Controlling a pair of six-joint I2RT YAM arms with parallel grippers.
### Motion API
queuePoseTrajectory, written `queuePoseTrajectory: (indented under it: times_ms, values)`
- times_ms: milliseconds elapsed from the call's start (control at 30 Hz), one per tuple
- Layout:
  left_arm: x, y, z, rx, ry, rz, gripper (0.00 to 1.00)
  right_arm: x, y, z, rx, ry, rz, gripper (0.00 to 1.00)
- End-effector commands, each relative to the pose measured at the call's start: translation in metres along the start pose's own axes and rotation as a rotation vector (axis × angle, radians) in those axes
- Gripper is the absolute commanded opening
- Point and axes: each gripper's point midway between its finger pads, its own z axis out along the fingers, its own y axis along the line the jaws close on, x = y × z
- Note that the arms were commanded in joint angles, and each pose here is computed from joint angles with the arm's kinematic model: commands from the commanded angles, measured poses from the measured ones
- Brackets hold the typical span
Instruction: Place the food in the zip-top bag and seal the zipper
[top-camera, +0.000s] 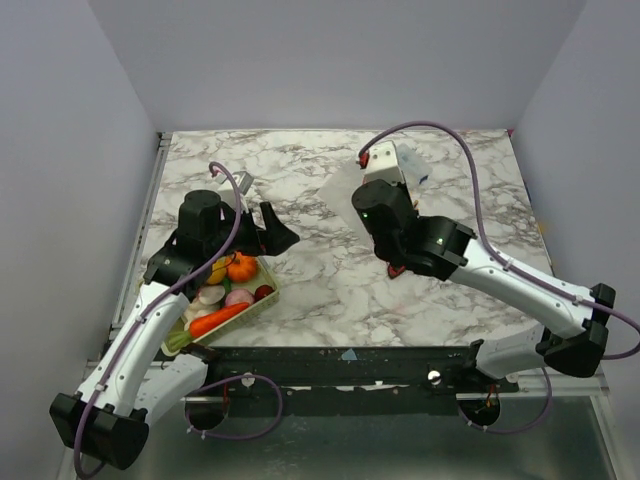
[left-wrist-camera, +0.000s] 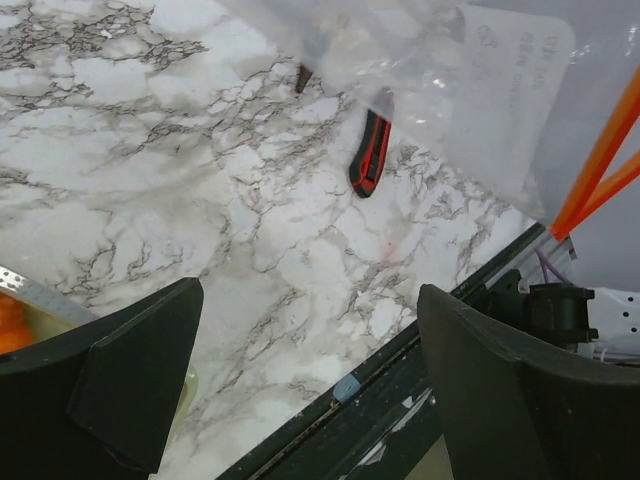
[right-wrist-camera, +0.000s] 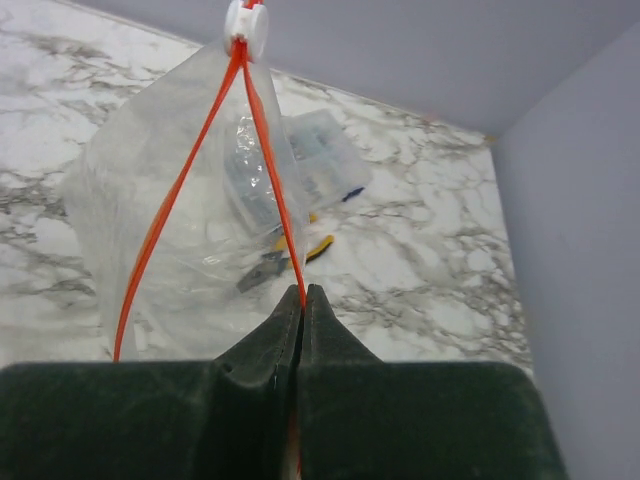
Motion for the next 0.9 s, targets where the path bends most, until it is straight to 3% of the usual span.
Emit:
queuePoseTrajectory:
  times_ms: [0, 133, 267, 467, 700, 867]
  values:
    - [-0.007, 0.001, 0.002, -0.021, -0.022, -0.029, 0.89, 0.007, -0.029, -0.005, 0.082, 0.040, -0.250, 0.00]
    - [0.005, 0.053, -0.009, -0.329, 0.020, -0.085, 0.89, 0.032, 0.020, 0.022, 0.060, 0.098, -0.380, 0.00]
    - [0.018, 0.102, -0.036, -0.645, 0.043, -0.114, 0.90, 0.056, 0.108, 0.048, -0.136, 0.153, -0.314, 0.00]
    - [0.035, 0.127, -0.059, -0.818, 0.046, -0.164, 0.92, 0.089, 0.205, 0.061, -0.389, 0.202, -0.151, 0.00]
    - [0.047, 0.139, -0.044, -0.816, 0.071, -0.207, 0.86, 0.102, 0.213, 0.057, -0.422, 0.224, -0.041, 0.00]
    - [0.051, 0.158, -0.050, -0.937, 0.056, -0.250, 0.83, 0.109, 0.201, 0.058, -0.403, 0.245, 0.003, 0.00]
